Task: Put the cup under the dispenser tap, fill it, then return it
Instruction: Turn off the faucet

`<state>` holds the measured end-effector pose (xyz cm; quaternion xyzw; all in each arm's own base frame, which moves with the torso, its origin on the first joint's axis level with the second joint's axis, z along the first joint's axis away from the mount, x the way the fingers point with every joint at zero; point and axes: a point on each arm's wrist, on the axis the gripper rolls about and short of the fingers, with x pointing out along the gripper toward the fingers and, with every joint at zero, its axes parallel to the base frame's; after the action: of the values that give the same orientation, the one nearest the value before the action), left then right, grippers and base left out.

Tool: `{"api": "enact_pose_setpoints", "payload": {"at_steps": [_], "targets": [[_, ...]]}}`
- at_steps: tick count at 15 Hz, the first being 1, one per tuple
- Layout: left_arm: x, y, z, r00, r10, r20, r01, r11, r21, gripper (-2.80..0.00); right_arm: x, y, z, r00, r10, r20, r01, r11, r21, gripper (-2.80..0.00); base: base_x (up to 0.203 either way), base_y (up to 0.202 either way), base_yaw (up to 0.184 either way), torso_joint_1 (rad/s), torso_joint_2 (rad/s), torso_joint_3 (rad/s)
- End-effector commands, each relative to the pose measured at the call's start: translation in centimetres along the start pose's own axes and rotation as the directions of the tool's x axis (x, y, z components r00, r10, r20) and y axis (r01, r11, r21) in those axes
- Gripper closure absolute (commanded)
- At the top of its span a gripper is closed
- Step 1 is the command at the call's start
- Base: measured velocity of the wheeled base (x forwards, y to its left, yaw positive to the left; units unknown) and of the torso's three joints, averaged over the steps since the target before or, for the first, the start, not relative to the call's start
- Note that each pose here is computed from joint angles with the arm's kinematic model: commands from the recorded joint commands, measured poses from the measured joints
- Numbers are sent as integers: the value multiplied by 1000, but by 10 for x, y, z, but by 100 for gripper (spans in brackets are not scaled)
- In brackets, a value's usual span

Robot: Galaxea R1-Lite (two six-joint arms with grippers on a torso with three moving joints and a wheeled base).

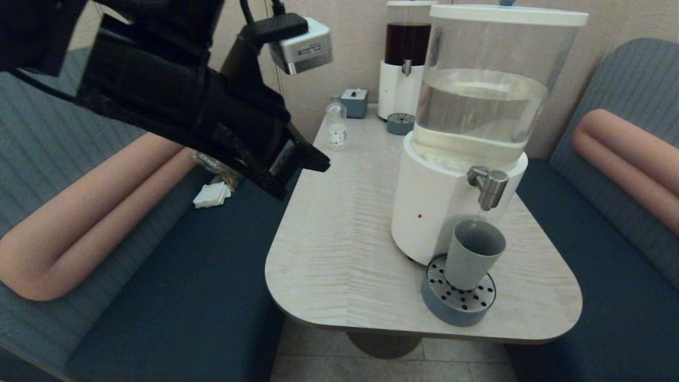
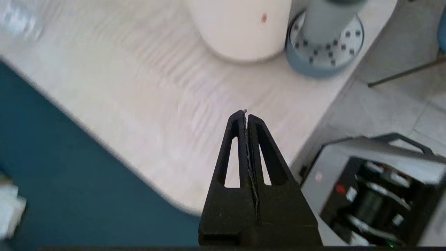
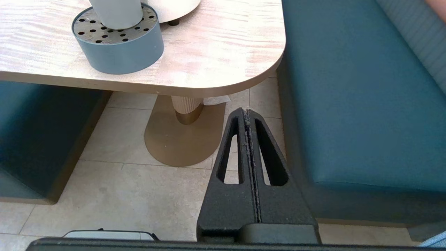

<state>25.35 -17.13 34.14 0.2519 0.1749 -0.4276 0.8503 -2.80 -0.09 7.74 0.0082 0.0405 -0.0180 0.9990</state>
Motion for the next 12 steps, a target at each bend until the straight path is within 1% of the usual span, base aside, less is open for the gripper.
{"api": "enact_pose_setpoints", "payload": {"at_steps": [1,4,7,9,12], "targets": [[27,-5,1,999,-33,-14,33,999,10,0,0,0,0,1000,0,-2,0,1000,0,0,0,0,0,0,0,0],[53,-17,8,999,-45,13,45,998,38,0,0,0,0,1000,0,-2,0,1000,0,0,0,0,0,0,0,0],[70,-39,18,997,-76,29,74,995,64,0,0,0,0,1000,0,-2,0,1000,0,0,0,0,0,0,0,0],[84,-44,23,995,-73,72,68,995,67,0,0,0,0,1000,0,-2,0,1000,0,0,0,0,0,0,0,0],[101,-47,26,991,-68,119,63,997,51,0,0,0,0,1000,0,-3,0,1000,0,0,0,0,0,0,0,0]]}}
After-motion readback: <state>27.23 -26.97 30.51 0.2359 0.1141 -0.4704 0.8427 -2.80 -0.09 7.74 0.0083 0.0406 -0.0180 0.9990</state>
